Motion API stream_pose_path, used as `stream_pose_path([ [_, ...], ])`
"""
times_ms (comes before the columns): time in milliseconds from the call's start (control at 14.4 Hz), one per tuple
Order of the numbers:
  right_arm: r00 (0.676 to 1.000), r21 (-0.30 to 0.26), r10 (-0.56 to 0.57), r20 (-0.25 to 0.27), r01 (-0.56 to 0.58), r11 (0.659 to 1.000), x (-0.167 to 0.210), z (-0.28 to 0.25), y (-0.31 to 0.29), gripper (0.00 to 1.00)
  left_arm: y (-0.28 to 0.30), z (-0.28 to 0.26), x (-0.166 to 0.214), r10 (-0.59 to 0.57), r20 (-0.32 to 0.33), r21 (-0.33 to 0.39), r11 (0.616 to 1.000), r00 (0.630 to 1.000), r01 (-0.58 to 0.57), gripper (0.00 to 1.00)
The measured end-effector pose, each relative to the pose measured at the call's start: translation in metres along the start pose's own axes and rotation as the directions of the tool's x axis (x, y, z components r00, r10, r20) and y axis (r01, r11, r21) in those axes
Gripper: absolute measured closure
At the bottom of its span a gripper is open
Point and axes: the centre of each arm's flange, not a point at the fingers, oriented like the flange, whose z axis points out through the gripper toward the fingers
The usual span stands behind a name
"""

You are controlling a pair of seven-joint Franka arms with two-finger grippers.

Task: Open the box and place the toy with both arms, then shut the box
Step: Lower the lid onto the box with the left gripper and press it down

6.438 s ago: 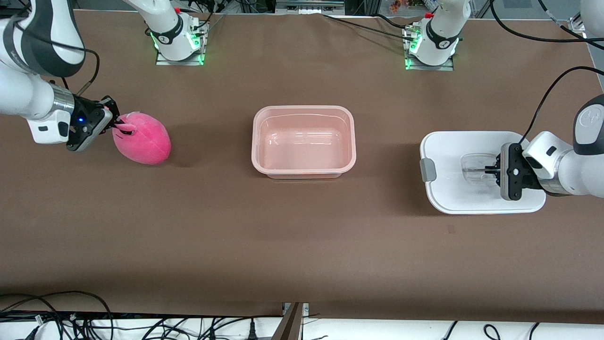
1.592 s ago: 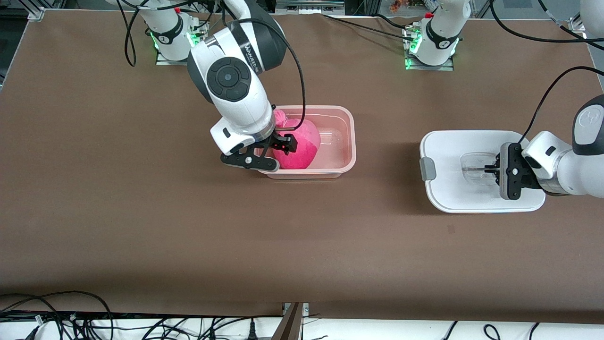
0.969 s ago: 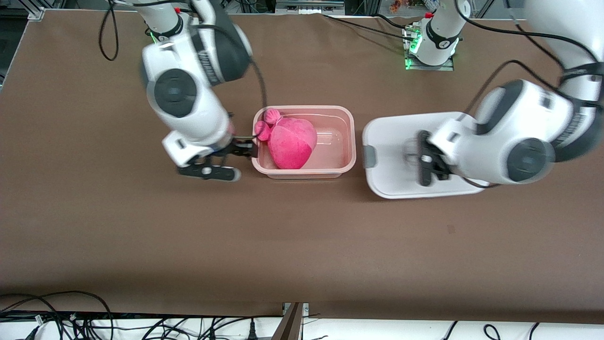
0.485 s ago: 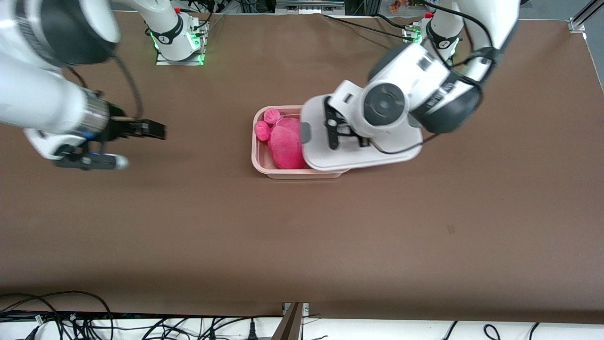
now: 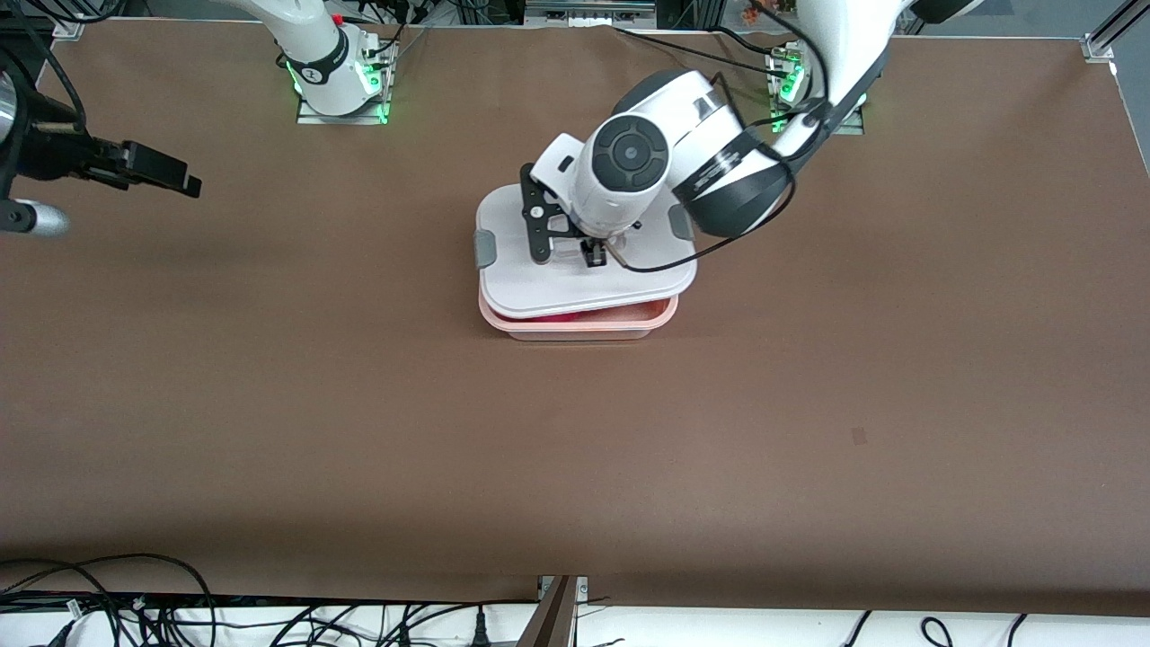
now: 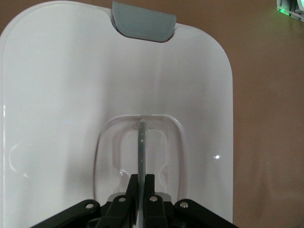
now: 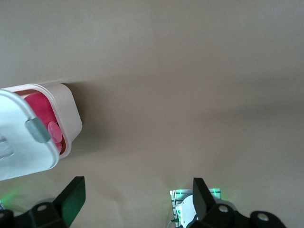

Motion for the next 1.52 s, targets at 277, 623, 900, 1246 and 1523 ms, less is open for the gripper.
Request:
stream_pose_path([
  [277, 1.0, -0.026, 0.005, -0.007, -0.005, 1.0, 0.009, 0.019, 0.0, 0.0, -0.012, 0.028, 0.003, 0.036, 0.015, 0.006, 0.999, 0.999, -0.036, 0.93],
  [623, 0.999, -0.068, -0.014, -0.038, 0.012, 0.998, 0.012, 0.023, -0.013, 0.0, -0.024, 0.047, 0.004, 0.061, 0.012, 0.021, 0.998, 0.998, -0.061, 0.93],
  [900, 0.999, -0.067, -0.021, -0.045, 0.018, 0.998, 0.016, 0.042, -0.02, 0.0, -0.015, 0.058, 0.016, 0.096, 0.034, 0.059, 0.993, 0.995, -0.098, 0.93],
  [1246, 0.999, -0.056, -0.025, -0.046, 0.023, 0.998, 0.012, 0.044, -0.018, 0.0, -0.015, 0.054, 0.012, 0.121, 0.065, 0.039, 0.992, 0.991, -0.124, 0.93],
  [1523, 0.998, -0.055, -0.023, -0.051, 0.02, 0.998, 0.009, 0.045, -0.029, 0.0, -0.016, 0.058, 0.007, 0.152, 0.108, 0.024, 0.988, 0.982, -0.156, 0.93],
])
